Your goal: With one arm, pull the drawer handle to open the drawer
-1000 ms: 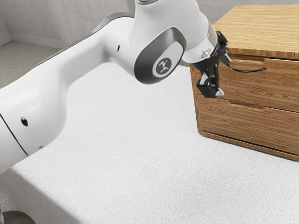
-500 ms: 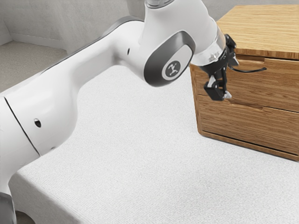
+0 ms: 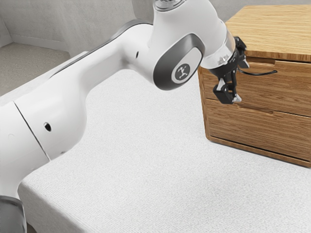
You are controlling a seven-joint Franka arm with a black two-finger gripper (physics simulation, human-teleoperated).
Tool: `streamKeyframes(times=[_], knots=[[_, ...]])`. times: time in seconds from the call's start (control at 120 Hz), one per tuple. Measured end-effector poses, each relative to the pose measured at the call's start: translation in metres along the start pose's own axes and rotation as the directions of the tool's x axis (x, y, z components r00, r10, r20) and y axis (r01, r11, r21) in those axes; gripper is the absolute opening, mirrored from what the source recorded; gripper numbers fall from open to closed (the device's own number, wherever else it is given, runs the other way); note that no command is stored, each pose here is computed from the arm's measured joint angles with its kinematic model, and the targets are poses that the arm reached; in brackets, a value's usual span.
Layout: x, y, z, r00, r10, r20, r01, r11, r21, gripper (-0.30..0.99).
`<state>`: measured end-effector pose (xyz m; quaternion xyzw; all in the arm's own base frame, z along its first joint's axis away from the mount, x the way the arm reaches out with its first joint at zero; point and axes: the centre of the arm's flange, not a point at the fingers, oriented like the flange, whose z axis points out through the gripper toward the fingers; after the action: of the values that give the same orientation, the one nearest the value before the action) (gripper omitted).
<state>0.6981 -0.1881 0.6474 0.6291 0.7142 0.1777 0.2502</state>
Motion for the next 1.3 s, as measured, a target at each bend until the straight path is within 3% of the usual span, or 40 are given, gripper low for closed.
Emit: streamKeyframes(times=[1.3], knots=[[-0.002,-0.008,0.011,0.999,0.033,0.009,-0.033,0.999,0.016,0.69]])
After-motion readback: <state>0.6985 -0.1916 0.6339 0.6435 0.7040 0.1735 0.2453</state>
